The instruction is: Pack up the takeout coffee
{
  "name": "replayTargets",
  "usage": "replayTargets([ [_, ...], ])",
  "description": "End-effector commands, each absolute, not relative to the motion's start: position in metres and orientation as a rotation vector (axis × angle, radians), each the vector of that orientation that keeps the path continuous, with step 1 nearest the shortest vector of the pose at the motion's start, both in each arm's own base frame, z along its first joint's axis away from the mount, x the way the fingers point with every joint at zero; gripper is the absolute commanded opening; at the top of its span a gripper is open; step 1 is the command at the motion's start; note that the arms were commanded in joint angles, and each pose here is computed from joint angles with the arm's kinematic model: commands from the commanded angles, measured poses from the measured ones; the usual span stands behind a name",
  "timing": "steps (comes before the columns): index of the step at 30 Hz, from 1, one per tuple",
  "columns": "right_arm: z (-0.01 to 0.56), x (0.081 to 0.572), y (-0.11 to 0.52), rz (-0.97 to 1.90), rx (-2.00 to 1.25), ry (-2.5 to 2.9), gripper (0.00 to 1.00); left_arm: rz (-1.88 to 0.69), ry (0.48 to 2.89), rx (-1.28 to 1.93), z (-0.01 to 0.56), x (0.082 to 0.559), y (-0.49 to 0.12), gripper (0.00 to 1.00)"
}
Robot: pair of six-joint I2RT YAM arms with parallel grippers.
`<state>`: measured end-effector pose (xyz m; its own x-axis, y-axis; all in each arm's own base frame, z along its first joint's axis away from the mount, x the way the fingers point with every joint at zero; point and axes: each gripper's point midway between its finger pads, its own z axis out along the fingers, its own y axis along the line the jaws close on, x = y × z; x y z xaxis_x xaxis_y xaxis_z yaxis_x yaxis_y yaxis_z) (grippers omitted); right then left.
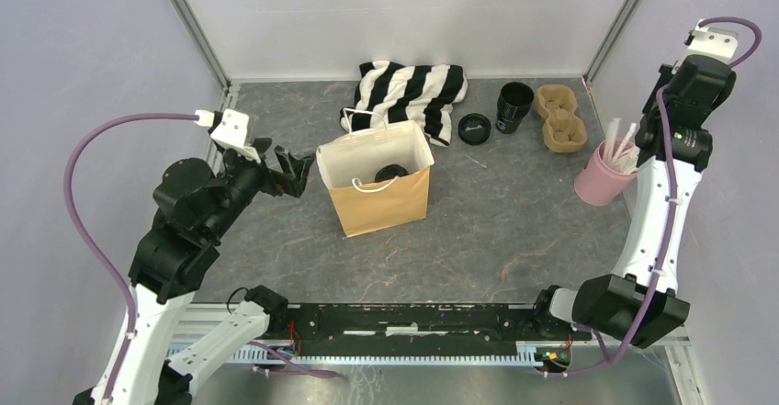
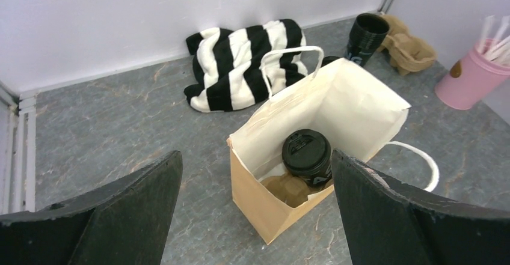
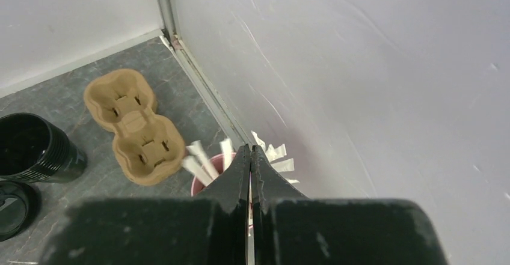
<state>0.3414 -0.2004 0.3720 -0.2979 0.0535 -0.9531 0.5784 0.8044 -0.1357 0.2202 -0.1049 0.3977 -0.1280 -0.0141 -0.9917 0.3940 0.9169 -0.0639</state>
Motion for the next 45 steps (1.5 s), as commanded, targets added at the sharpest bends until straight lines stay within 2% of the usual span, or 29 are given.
replayTargets([
  [1,0.408,0.345,-0.194,-0.544,0.416,1.734,0.0,-0.452,1.607,0.291,0.425,0.207,-0.112,0.98],
  [9,0.469,0.333,-0.173,-0.481,0.365,1.583,0.0,-0.525,1.592,0.258,0.448,0.21,-0.121,0.98],
  [15,0.524,0.339,-0.125,-0.235,0.269,1.432,0.0,-0.584,1.609,0.133,0.462,0.21,-0.119,0.98],
  [17,0.547,0.348,-0.092,-0.079,0.203,1.378,0.0,-0.586,1.621,0.074,0.467,0.211,-0.114,0.98],
  [20,0.579,0.356,-0.011,0.269,-0.013,1.273,0.0,-0.622,1.634,-0.044,0.473,0.21,-0.108,0.98],
  [25,0.611,0.335,0.07,0.524,-0.193,1.165,0.0,-0.77,1.617,-0.202,0.481,0.199,-0.109,0.96],
  [29,0.611,0.312,0.139,0.952,-0.289,1.036,0.0,-0.852,1.559,-0.302,0.488,0.184,-0.1,0.95],
  [32,0.607,0.292,0.179,1.098,-0.361,1.021,0.0,-0.864,1.512,-0.331,0.493,0.177,-0.092,0.95],
  [37,0.58,0.26,0.229,1.208,-0.484,1.059,0.0,-0.82,1.486,-0.301,0.498,0.172,-0.085,0.95],
  [45,0.53,0.261,0.303,1.127,-0.614,1.226,0.0,-0.779,1.492,-0.234,0.502,0.176,-0.088,0.96],
])
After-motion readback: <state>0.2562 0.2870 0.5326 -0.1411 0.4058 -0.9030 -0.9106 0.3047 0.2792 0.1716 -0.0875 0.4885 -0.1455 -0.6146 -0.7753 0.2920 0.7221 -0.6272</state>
